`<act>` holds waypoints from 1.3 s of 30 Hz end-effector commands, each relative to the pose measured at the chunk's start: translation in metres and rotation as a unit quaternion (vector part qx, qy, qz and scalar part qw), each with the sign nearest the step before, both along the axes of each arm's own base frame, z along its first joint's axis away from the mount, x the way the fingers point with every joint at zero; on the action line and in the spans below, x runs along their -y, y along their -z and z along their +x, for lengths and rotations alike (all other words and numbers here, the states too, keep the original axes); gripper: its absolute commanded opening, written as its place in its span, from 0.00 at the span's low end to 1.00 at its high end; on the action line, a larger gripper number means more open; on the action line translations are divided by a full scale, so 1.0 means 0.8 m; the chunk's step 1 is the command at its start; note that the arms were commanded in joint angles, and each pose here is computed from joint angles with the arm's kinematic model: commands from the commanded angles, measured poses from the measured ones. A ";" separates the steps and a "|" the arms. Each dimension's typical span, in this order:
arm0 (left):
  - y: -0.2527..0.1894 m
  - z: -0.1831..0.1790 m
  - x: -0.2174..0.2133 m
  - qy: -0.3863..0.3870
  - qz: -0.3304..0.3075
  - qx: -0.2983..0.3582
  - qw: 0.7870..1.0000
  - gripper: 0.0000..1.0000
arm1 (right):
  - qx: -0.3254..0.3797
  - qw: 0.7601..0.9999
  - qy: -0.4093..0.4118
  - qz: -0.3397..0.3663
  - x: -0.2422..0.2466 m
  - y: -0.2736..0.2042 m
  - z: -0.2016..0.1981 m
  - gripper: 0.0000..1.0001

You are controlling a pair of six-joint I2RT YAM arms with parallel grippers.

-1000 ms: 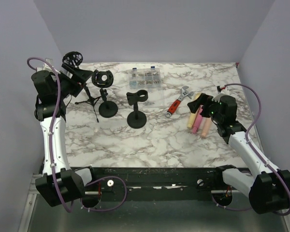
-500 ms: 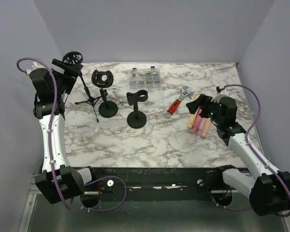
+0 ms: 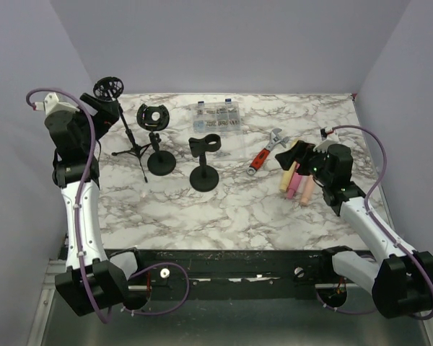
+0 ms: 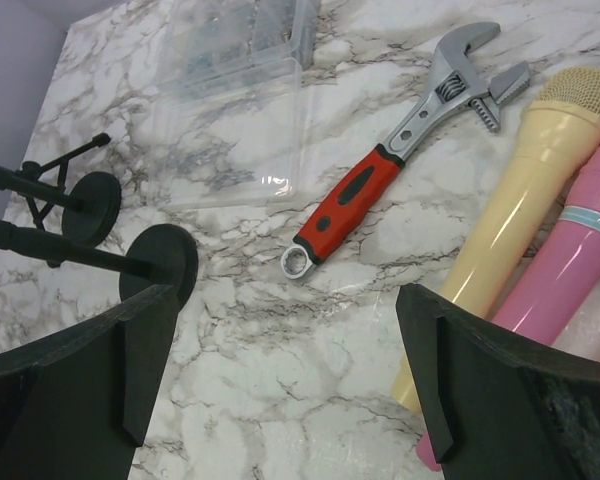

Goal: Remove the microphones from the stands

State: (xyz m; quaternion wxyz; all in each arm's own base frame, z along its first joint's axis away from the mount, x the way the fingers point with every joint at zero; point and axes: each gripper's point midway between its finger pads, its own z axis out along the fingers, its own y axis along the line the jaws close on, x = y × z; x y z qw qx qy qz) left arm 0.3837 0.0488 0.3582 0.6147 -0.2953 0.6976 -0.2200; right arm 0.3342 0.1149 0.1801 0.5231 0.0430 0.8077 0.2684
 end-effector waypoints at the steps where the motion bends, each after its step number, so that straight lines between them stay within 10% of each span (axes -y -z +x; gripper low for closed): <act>1: 0.016 -0.009 0.000 0.005 0.124 0.061 0.990 0.90 | 0.005 0.999 -0.033 0.007 -0.015 0.002 -0.002 1.00; 7: 0.068 0.023 0.023 0.088 0.229 0.092 0.965 0.92 | 0.007 0.999 -0.035 0.008 -0.016 0.003 -0.004 1.00; 15: 0.078 0.062 0.025 0.123 0.240 0.125 0.955 0.70 | 0.011 0.999 -0.036 0.009 -0.016 0.005 -0.006 1.00; 25: 0.104 0.085 0.017 0.131 0.244 0.091 0.957 0.65 | 0.012 0.999 -0.037 0.009 -0.017 0.004 -0.005 1.00; 39: 0.127 0.082 -0.029 0.008 0.294 0.011 0.956 0.00 | 0.013 0.999 -0.033 0.007 -0.015 0.006 -0.003 1.00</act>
